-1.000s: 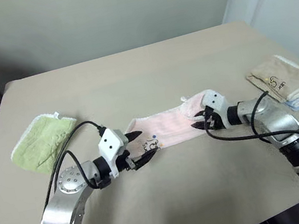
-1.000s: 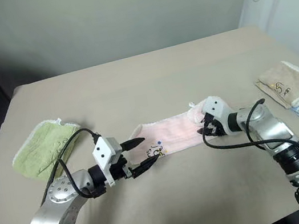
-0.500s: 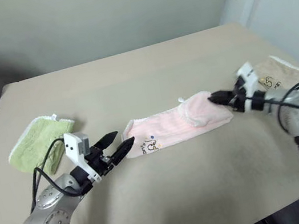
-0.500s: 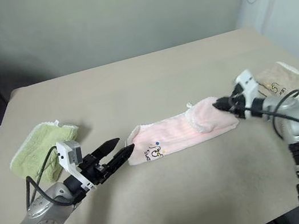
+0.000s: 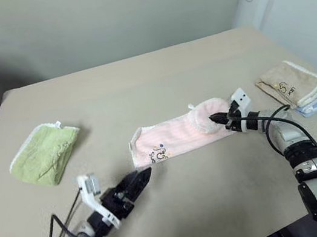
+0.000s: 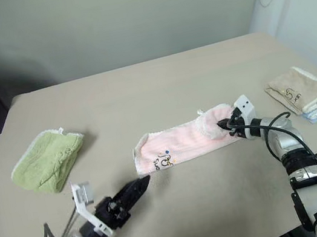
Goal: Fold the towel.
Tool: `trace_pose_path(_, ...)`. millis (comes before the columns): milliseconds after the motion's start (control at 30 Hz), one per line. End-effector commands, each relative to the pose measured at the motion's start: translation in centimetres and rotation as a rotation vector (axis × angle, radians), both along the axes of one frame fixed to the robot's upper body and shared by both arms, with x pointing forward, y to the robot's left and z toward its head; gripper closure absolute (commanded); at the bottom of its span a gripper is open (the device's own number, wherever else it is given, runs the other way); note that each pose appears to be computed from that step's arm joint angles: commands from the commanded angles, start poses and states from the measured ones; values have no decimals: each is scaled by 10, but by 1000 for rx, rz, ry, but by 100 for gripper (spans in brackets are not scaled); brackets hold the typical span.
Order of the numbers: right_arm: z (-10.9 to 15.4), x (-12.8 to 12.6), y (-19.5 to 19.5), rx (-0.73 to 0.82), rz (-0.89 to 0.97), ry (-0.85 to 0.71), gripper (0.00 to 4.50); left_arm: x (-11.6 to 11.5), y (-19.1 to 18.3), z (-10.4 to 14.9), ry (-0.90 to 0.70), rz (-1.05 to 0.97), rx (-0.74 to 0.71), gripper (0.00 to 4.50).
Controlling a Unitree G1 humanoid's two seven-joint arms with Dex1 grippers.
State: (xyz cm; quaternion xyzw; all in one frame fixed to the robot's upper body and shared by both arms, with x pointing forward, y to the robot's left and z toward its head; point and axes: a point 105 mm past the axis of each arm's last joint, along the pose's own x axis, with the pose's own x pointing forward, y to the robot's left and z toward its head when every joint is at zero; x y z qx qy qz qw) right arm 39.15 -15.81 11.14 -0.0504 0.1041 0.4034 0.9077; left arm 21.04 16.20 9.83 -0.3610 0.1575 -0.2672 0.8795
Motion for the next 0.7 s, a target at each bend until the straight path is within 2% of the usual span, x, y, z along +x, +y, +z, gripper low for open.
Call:
trace_pose_path(33,49,0,11,120,59,-131,411,4,-1,-5,78,34,21,2)
trace_pose_path(200,68,-4,20,180,84,-187,411,34,-3,-13,178,141,-17,2)
trace_pose_path(367,76,-7,21,210,75,-207,411,66,-5,-16,254,212,-74,2)
trace_pose_path(633,84,-10,19,232,52,-233,411,78,-10,-21,292,183,-43,2)
trace_pose_path(700,86,-11,18,238,49,-238,411,79,-7,-17,276,192,-58,59)
